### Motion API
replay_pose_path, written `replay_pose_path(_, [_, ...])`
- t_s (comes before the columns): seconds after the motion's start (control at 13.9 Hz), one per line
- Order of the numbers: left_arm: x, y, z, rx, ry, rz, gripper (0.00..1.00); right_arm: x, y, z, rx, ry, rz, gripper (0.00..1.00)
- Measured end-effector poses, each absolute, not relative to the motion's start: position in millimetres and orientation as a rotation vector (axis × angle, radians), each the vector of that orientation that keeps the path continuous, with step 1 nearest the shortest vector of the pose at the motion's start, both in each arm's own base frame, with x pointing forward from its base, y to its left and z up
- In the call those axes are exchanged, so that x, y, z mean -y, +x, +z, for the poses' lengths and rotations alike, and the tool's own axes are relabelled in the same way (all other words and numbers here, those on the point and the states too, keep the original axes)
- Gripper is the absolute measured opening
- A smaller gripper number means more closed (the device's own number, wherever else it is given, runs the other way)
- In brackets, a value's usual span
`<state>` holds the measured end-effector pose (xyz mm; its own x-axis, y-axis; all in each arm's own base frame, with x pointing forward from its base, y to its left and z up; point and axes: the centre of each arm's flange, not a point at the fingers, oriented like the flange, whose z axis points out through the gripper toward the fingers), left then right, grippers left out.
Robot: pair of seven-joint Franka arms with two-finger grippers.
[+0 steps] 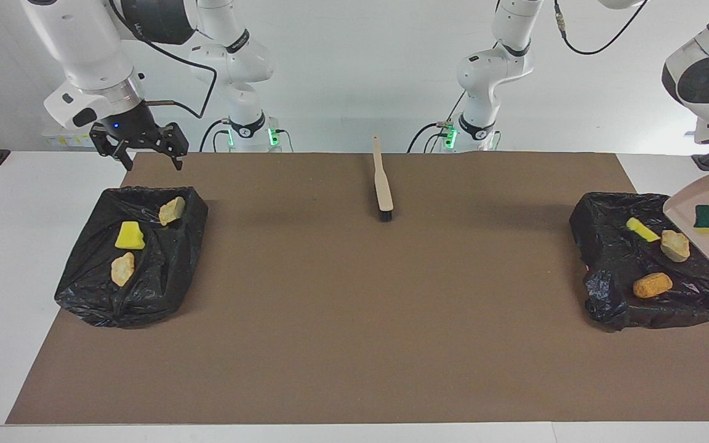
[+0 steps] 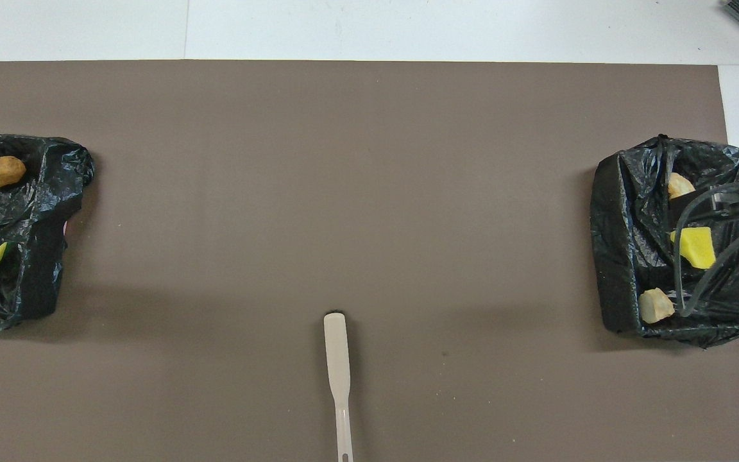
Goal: Sweep and dump trash in bin
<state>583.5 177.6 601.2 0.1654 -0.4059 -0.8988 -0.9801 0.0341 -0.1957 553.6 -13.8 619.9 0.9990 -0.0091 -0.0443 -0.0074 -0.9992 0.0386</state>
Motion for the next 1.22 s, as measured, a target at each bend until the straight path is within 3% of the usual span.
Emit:
replay_pose_path(0.79, [-135.0,594.1,606.3,-1.382,-1.306,0.809,0.32,13.8,553.6,620.0,0.014,3.103,-0.069,1.00])
replay_pose_path(1.22, [-139.0,574.0,593.8,-1.419,-1.152,0.803,0.32,13.9,553.6,620.0,0.015,3.103,-0.069,1.00])
